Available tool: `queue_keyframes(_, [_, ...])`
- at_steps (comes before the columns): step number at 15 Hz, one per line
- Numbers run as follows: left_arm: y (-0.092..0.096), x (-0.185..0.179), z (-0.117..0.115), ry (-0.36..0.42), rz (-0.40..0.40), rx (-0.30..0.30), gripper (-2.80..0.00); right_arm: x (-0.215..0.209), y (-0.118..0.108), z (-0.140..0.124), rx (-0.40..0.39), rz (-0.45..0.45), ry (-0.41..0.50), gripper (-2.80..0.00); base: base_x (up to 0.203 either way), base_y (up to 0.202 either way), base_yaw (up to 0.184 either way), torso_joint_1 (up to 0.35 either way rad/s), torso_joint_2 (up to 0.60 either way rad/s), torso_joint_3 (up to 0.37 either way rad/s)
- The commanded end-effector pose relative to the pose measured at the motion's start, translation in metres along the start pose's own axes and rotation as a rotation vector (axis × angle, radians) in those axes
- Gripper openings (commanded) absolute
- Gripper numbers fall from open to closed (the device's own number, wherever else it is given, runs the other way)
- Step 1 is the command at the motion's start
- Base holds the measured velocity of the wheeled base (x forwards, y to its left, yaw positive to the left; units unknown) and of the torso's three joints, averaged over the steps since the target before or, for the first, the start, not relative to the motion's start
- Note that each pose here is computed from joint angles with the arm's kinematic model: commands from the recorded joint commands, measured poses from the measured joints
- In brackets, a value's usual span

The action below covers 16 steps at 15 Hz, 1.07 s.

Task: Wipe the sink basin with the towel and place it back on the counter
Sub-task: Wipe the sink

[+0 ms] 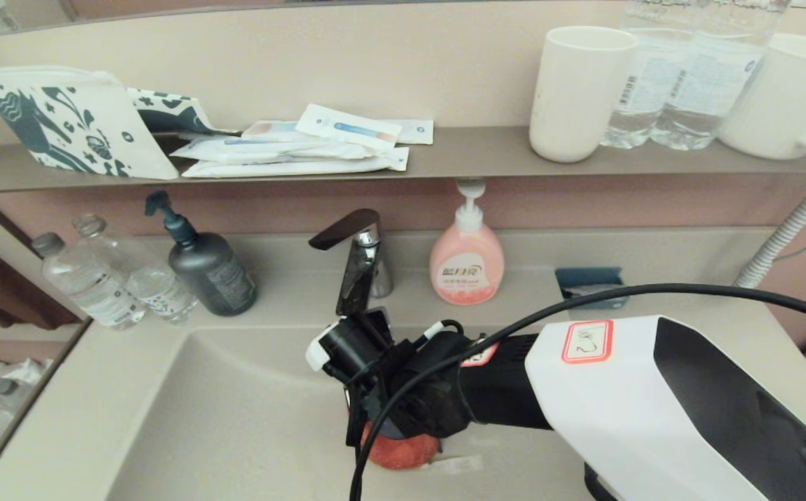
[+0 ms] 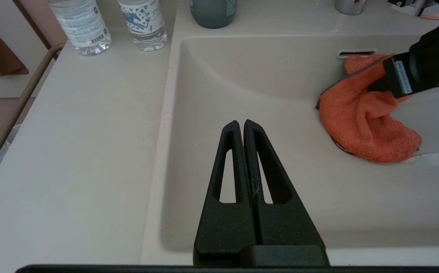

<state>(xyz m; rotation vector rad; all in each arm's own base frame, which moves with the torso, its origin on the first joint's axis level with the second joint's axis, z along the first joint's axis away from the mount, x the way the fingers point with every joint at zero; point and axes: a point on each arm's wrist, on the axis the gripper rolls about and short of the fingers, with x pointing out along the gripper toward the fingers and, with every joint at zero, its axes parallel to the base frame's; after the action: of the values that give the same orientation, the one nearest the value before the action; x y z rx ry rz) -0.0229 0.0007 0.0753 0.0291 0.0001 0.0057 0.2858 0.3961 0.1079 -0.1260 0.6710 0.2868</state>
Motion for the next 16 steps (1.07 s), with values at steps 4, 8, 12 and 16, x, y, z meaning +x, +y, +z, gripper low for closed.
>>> queue_keyframes(4, [0.000, 0.000, 0.000, 0.001, 0.000, 0.000, -2.80, -0.024, -0.009, -0.007, -0.080, -0.058, 0.117, -2.80, 0.000, 0.000, 0.000, 0.000, 0.00, 0.000])
queue_keyframes(8, [0.000, 0.000, 0.000, 0.002, 0.000, 0.000, -2.80, -0.015, 0.006, -0.029, -0.134, -0.059, 0.168, -2.80, 0.000, 0.000, 0.000, 0.000, 0.00, 0.000])
queue_keyframes(12, [0.000, 0.000, 0.000, 0.002, 0.000, 0.000, -2.80, -0.004, 0.032, -0.050, -0.143, -0.019, 0.162, -2.80, 0.000, 0.000, 0.000, 0.000, 0.00, 0.000])
queue_keyframes(16, [0.000, 0.000, 0.000, 0.002, 0.000, 0.000, -2.80, 0.026, 0.043, -0.074, -0.154, -0.019, 0.149, -2.80, 0.000, 0.000, 0.000, 0.000, 0.00, 0.000])
